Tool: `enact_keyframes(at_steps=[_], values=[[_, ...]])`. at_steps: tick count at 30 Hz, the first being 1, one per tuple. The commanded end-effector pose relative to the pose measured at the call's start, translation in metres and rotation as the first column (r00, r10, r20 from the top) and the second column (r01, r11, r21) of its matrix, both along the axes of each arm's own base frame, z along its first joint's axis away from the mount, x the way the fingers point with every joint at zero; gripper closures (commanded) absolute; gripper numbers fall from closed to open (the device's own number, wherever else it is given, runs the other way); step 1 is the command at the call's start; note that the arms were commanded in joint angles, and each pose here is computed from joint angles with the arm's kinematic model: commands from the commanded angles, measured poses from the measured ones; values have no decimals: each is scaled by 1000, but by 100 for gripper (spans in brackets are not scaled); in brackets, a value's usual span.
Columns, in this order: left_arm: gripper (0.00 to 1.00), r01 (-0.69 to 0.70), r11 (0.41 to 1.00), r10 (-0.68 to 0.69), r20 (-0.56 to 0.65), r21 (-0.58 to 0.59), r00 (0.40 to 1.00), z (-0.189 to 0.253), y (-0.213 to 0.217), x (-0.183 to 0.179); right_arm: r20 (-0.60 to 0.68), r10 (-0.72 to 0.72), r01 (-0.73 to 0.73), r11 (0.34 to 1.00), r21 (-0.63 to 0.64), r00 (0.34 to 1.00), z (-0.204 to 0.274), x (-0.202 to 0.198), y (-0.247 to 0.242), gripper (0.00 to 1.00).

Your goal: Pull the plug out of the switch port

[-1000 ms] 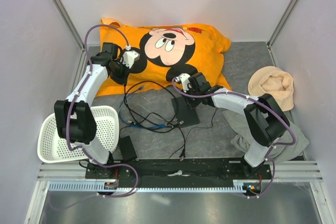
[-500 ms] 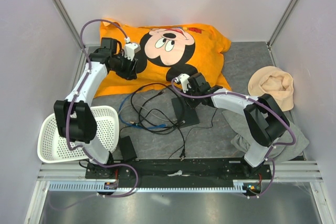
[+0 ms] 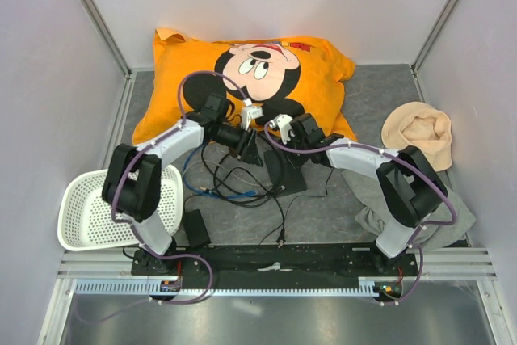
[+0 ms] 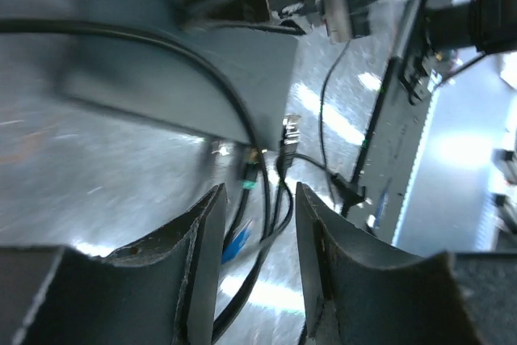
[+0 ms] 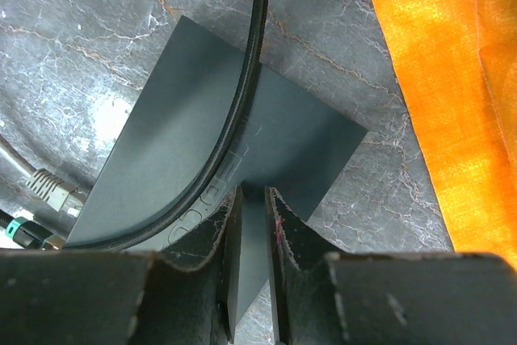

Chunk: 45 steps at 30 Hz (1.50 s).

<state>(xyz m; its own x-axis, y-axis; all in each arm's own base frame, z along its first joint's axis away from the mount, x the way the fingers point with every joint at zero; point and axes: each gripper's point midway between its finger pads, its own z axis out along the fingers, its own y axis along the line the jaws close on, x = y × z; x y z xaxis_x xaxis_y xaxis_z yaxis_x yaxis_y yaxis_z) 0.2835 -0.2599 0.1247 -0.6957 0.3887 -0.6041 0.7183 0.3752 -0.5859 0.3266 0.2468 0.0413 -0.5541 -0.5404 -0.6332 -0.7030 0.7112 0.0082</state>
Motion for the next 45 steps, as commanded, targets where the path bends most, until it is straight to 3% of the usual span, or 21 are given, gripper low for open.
enact_keyframes(at_steps=[1,23,45], values=[[53,11,998,-15,-70,-65,997,-14,-24,-3,-229,-6,-30,988,-152,973,-49,-63,-38,75],[53,41,996,-27,-185,74,982,-101,-34,-19,-246,-18,-15,991,-133,969,-46,-78,-44,75],[60,69,993,-48,-207,91,977,-115,-37,-27,-254,-13,-22,990,-136,967,-49,-78,-42,74]])
